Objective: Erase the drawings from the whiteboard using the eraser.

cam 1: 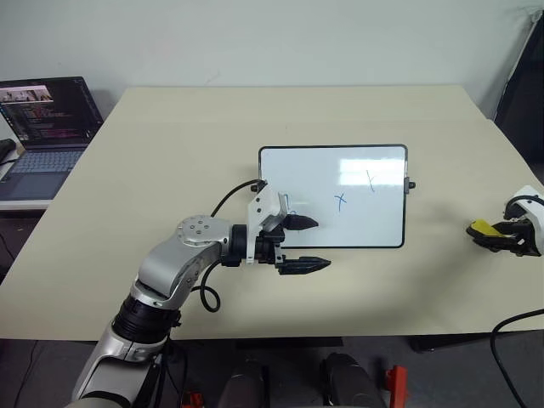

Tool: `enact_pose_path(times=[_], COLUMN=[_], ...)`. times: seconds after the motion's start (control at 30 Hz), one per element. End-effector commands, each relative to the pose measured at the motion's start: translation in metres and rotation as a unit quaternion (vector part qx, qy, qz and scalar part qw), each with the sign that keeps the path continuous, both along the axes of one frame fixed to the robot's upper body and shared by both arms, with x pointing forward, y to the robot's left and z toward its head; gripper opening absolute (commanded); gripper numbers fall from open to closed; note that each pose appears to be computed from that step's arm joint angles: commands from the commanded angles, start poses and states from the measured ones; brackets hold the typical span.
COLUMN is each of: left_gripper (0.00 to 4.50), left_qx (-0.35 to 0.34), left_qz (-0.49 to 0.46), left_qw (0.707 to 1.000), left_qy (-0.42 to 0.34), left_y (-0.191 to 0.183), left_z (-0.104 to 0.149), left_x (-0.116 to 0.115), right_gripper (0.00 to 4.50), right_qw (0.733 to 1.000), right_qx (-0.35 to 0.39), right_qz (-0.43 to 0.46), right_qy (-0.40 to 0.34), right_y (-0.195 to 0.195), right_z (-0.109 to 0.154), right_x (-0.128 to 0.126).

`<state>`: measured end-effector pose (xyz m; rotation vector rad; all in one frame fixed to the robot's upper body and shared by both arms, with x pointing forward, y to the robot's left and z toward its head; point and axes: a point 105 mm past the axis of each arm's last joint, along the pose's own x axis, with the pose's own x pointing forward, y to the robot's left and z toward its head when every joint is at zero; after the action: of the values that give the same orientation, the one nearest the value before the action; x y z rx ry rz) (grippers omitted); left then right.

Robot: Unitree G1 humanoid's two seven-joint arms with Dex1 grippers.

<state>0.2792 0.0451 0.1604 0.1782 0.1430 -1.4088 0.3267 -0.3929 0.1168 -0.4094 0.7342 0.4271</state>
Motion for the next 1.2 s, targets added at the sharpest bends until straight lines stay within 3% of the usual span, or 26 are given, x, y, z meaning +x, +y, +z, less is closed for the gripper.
enact_pose_path(times=[0.03, 0.1, 0.47, 0.7, 0.83, 1.0, 1.1, 1.2], left_gripper=[4.5, 4.5, 4.5, 4.5, 4.5, 4.5, 4.5, 4.5], left_qx=[-0.009, -0.009, -0.009, 0.015, 0.0, 0.093, 0.077, 0.103], left_qz=[-0.015, -0.015, -0.004, 0.059, 0.118, 0.174, 0.198, 0.208], left_qw=[0.999, 0.999, 0.999, 0.996, 0.991, 0.977, 0.971, 0.964], left_qy=[-0.028, -0.028, -0.032, -0.057, -0.061, -0.083, -0.109, -0.132], left_y=[-0.004, -0.005, 0.001, 0.043, 0.078, 0.126, 0.139, 0.15], left_z=[0.014, 0.014, 0.013, 0.021, 0.035, 0.014, 0.016, 0.006], left_x=[-0.005, -0.005, -0.003, 0.007, 0.015, 0.026, 0.033, 0.033], right_gripper=[1.33, 0.93, 0.88, 0.88, 0.88, 0.88, 0.87, 0.87], right_qw=[1.0, 1.0, 0.998, 0.988, 0.977, 0.965, 0.95, 0.933], right_qx=[-0.005, -0.005, 0.018, 0.01, 0.004, 0.007, 0.014, 0.031], right_qz=[-0.004, -0.006, 0.019, 0.106, 0.157, 0.207, 0.242, 0.267], right_qy=[-0.014, -0.016, -0.057, -0.115, -0.142, -0.158, -0.197, -0.239], right_y=[-0.007, -0.008, -0.003, 0.018, 0.049, 0.096, 0.135, 0.169], right_z=[0.01, 0.011, 0.036, 0.07, 0.079, 0.085, 0.102, 0.115], right_x=[-0.003, -0.003, 0.001, 0.001, -0.004, -0.014, -0.015, -0.017])
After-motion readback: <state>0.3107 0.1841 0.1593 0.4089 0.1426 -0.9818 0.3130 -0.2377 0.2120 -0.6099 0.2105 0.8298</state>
